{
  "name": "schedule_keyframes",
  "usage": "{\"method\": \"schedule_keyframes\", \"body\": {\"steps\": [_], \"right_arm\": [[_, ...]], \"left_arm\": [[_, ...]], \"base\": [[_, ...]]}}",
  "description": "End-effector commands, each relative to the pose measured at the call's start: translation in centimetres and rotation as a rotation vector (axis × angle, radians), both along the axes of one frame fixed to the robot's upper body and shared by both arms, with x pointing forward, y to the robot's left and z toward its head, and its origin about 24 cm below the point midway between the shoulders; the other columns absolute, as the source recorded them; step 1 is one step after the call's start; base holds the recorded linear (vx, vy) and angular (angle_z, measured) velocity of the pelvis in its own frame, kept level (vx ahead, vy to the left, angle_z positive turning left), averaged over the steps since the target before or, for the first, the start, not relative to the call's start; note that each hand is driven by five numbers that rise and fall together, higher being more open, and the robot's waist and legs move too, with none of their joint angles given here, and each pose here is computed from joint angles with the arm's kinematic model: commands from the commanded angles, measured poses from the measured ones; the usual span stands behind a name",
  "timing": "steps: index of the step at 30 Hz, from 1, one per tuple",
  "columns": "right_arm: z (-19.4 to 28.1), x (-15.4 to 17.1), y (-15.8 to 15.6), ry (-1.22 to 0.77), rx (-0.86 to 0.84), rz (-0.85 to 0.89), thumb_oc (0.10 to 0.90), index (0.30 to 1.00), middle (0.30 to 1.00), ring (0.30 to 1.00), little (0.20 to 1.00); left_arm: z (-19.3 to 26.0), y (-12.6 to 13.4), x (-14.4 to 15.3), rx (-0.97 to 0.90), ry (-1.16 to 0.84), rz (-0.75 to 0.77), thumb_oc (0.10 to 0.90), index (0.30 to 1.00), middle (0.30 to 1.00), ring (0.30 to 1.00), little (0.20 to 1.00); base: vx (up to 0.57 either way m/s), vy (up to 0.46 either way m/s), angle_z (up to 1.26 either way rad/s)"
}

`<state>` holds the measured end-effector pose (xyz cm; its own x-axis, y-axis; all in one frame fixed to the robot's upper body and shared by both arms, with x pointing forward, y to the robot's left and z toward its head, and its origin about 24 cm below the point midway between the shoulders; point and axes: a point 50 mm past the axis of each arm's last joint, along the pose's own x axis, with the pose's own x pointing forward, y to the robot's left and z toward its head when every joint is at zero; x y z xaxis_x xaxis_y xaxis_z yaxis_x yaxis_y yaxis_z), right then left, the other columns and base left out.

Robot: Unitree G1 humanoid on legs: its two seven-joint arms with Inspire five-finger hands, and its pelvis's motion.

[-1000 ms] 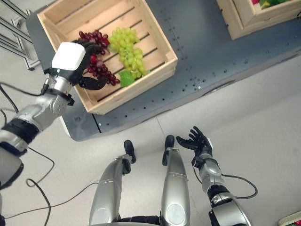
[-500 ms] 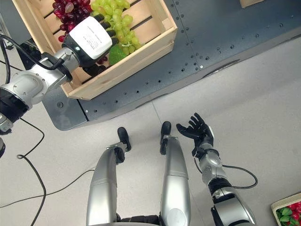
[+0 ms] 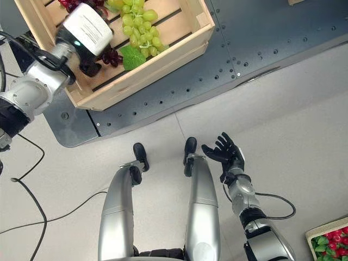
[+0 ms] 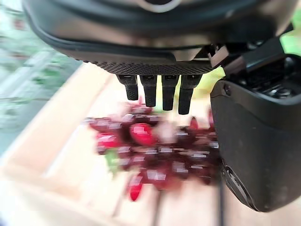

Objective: Pick up the fruits from the basket on one side to the basket on the other side

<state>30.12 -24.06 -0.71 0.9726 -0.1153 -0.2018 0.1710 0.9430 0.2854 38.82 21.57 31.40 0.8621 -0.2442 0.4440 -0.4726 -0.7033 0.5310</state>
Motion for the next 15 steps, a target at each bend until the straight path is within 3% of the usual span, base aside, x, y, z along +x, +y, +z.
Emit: {"method": "schedule_keyframes", "body": {"steps": [1, 7, 15], "right_arm": [[0.9, -0.8, -0.9, -0.094, 0.010, -0.046, 0.800, 0.900, 0.900, 0.900, 0.900], [0.8, -0.8, -0.7, -0.086, 0.015, -0.043, 0.800, 0.900, 0.900, 0.900, 0.900], [0.9, -0.7, -0.8, -0.079, 0.013, -0.052, 0.800, 0.900, 0.900, 0.900, 0.900]], "left_arm": [[6.4, 4.5, -3.3, -0.072, -0.371, 0.094, 0.800, 0.900, 0.900, 0.900, 0.900], [6.0, 5.0, -3.3, -0.068, -0.399, 0.096, 0.800, 0.900, 0.900, 0.900, 0.900], [5.0, 3.5, -2.2, -0.003, -0.305, -0.015, 0.800, 0.900, 0.900, 0.900, 0.900]], "base": [[0.00, 0.000, 0.00], [0.00, 0.000, 0.00], [0.00, 0.000, 0.00]]}}
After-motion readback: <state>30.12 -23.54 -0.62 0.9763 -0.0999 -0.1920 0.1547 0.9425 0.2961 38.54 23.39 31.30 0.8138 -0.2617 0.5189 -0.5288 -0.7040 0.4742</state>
